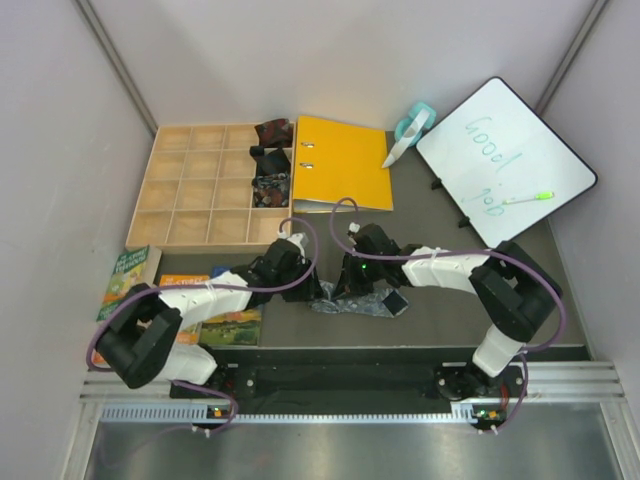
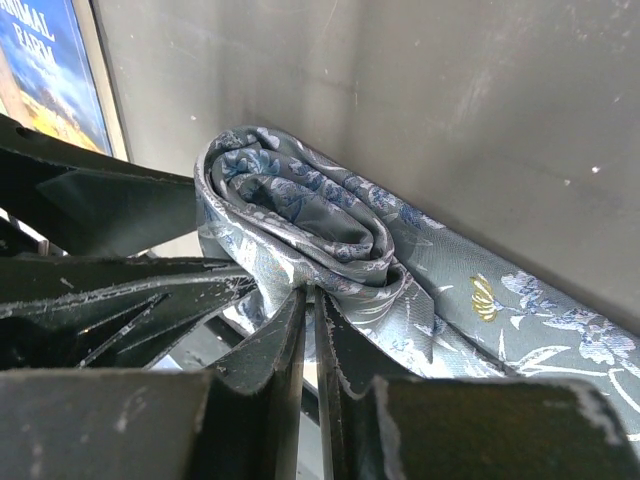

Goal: Roll the ties
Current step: Roll the tie at the center of the board.

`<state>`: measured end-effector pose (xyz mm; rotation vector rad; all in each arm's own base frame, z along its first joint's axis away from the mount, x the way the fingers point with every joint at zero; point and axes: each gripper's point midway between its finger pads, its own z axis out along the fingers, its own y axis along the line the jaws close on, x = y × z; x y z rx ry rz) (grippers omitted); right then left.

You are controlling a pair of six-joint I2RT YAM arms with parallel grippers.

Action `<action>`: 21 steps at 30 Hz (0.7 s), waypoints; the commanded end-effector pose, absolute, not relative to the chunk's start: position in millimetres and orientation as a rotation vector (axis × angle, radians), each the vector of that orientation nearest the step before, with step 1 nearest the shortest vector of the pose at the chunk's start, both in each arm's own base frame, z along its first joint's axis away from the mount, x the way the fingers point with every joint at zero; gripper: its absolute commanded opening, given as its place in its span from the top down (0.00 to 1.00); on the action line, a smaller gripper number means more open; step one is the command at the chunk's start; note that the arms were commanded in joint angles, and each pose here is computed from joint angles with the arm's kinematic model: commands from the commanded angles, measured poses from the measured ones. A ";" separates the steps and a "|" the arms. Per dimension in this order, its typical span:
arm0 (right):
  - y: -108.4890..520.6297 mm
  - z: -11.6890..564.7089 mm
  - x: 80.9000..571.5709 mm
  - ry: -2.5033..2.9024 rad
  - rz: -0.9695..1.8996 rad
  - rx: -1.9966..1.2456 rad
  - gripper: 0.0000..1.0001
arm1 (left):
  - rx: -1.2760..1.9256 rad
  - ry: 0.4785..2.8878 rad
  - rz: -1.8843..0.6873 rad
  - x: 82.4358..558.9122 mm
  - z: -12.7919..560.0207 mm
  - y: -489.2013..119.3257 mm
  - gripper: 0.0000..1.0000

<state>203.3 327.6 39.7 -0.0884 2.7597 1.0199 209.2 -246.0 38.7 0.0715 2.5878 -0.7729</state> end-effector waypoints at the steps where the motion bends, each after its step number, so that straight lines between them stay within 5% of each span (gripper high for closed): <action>1: 308.8 9.5 201.8 2.810 0.887 -0.070 0.91 | 0.069 2.580 -0.887 202.2 31.9 -259.4 0.57; 9: 309.3 6.3 203.7 2.812 0.894 -0.065 0.91 | 0.061 2.588 -0.952 197.9 29.8 -266.4 0.75; 21: 280.3 40.4 227.4 2.694 0.872 -0.006 0.73 | -0.031 2.687 -0.328 211.0 33.1 -192.8 0.81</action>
